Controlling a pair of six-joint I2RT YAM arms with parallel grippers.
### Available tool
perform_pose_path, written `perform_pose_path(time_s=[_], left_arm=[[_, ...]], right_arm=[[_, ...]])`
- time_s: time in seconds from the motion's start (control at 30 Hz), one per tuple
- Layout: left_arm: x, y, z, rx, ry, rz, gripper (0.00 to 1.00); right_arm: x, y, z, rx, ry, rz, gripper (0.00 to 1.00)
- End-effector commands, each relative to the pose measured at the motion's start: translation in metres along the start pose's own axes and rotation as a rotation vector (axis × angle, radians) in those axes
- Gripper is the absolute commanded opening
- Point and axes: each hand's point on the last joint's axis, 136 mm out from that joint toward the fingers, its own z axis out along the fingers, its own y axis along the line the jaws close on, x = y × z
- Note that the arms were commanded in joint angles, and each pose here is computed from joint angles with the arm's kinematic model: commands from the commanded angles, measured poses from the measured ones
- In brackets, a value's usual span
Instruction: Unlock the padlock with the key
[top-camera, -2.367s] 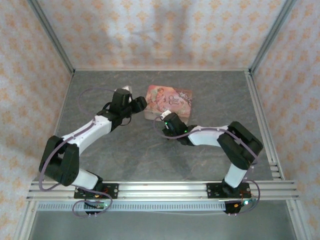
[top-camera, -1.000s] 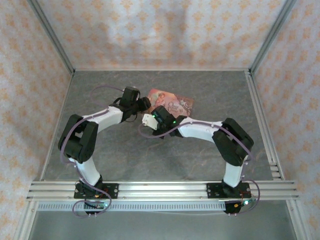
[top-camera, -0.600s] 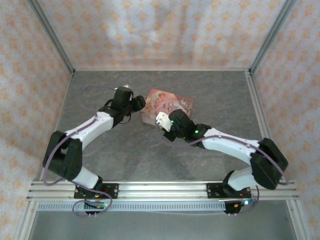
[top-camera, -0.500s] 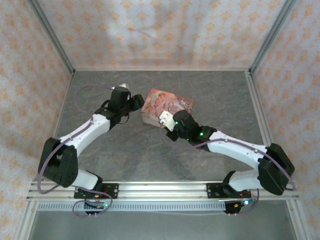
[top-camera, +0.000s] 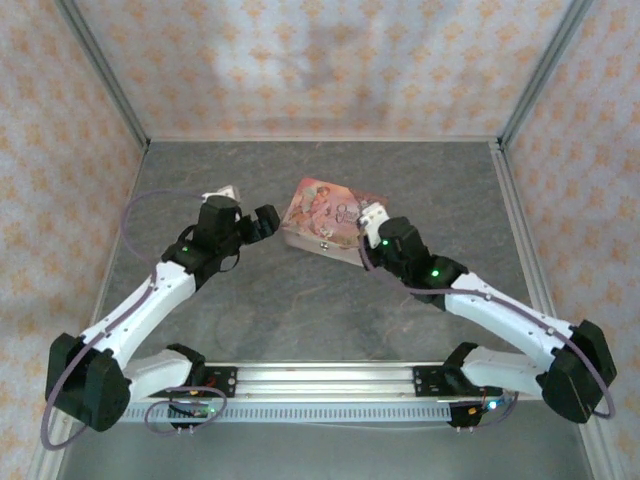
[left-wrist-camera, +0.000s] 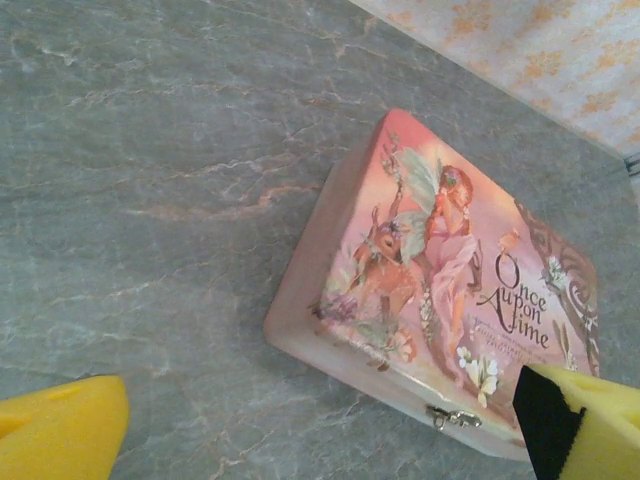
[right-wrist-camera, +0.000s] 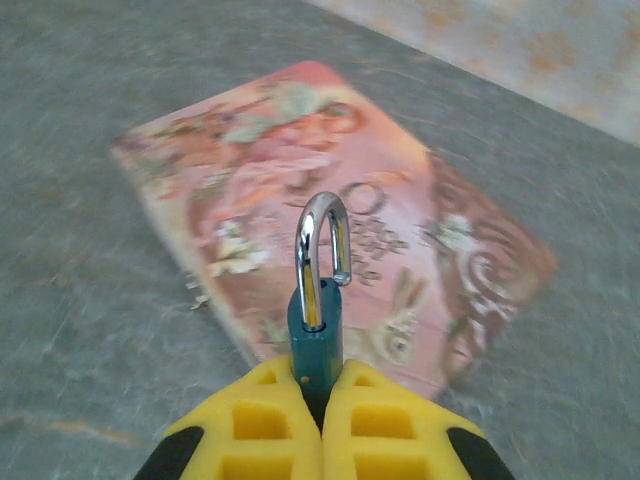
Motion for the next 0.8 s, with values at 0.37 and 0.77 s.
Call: perform_pose_path(time_s=[0.37,0.77], left_arm=[[0.028,0.005,-0.011,-0.039,0.029,0.056,1.0],[0.044,-0.001,-0.007,-0.022,0.041,0.093,1.0]], right_arm=[[0.066,-0.101,0.019,0.144,0.191,0.705,0.0],[0.122,-0.122,0.067,0.116,0.306,1.014,0.0]])
